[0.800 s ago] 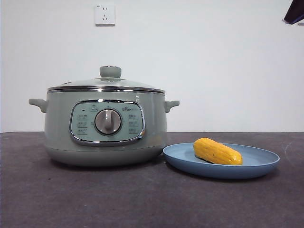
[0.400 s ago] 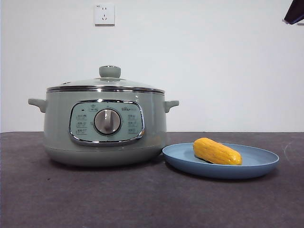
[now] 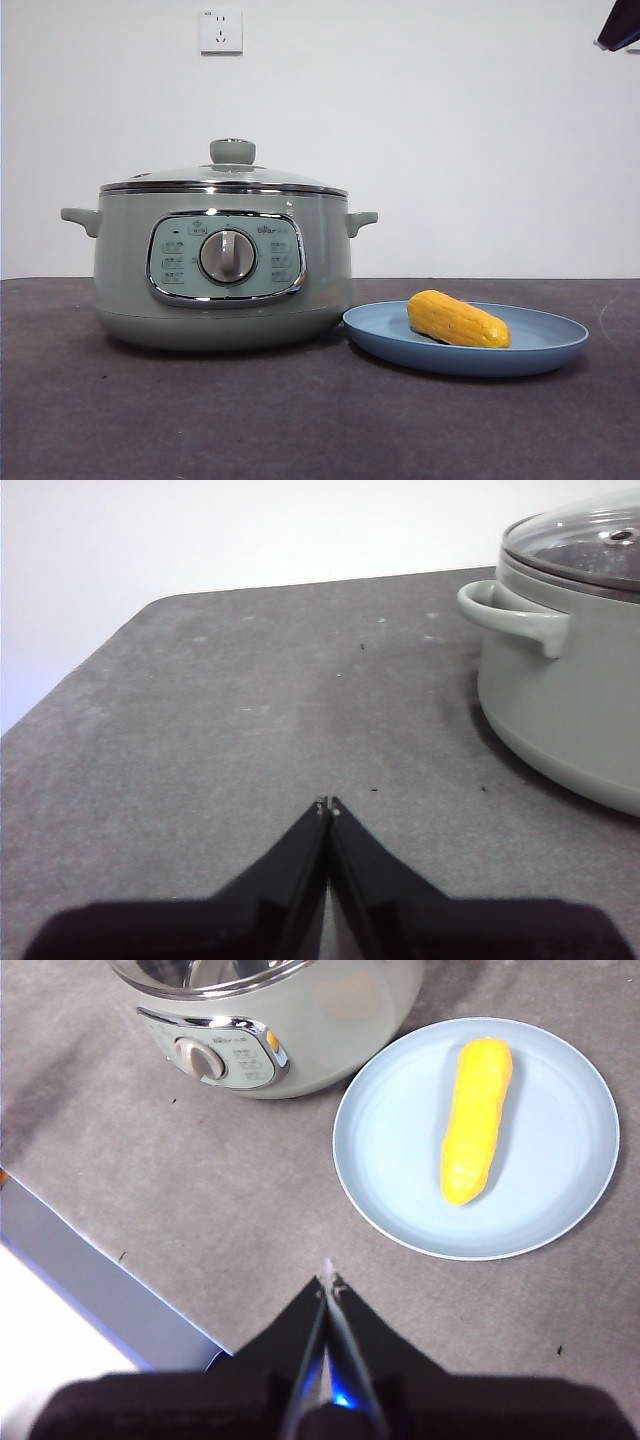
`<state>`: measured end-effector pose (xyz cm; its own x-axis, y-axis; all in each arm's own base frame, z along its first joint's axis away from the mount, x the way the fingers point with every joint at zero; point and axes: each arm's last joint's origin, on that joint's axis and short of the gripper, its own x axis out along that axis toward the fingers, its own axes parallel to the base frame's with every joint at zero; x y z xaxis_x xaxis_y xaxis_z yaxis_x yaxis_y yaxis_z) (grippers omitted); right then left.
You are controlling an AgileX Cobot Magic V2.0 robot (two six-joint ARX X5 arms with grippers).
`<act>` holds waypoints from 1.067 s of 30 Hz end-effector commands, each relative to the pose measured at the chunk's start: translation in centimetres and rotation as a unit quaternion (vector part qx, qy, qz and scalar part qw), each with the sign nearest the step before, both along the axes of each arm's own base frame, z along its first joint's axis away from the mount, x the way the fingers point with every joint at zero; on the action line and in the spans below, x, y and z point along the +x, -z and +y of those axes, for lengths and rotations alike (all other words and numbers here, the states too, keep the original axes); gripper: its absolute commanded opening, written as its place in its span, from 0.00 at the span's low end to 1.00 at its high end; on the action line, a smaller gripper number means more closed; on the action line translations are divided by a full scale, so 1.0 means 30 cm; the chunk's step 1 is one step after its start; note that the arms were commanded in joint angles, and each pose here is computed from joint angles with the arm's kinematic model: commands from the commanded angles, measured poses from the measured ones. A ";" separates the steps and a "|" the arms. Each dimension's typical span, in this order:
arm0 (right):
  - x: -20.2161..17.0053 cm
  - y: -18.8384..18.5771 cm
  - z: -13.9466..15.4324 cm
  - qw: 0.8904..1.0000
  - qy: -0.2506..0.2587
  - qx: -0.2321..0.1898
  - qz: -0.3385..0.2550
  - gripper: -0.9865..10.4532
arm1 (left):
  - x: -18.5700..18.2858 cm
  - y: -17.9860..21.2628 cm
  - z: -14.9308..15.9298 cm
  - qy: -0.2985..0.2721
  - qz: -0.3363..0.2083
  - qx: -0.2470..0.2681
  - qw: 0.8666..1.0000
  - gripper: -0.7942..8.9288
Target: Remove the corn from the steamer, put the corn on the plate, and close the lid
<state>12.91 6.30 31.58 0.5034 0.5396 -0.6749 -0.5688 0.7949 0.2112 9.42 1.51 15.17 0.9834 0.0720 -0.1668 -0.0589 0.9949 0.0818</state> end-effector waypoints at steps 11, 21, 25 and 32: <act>0.000 0.007 0.000 1.000 -0.001 -0.003 0.001 0.09 | 0.001 0.013 -0.002 0.007 0.006 -0.005 1.000 0.08; 0.000 0.007 0.000 1.000 -0.002 -0.004 0.000 0.09 | 0.001 0.013 -0.002 0.007 0.006 -0.005 1.000 0.08; -0.015 -0.006 -0.005 0.999 -0.021 -0.015 -0.036 0.09 | 0.001 0.013 -0.002 0.007 0.006 -0.005 1.000 0.08; -0.021 -0.116 -0.060 0.972 0.042 0.007 -0.230 0.09 | 0.001 0.012 -0.002 0.007 0.006 -0.005 1.000 0.08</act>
<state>12.40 4.79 34.85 0.7699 0.5015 -0.3947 -0.5520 0.8337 -0.0174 9.42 1.48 15.18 0.9839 0.0655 -0.1663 -0.0526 0.9953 0.0811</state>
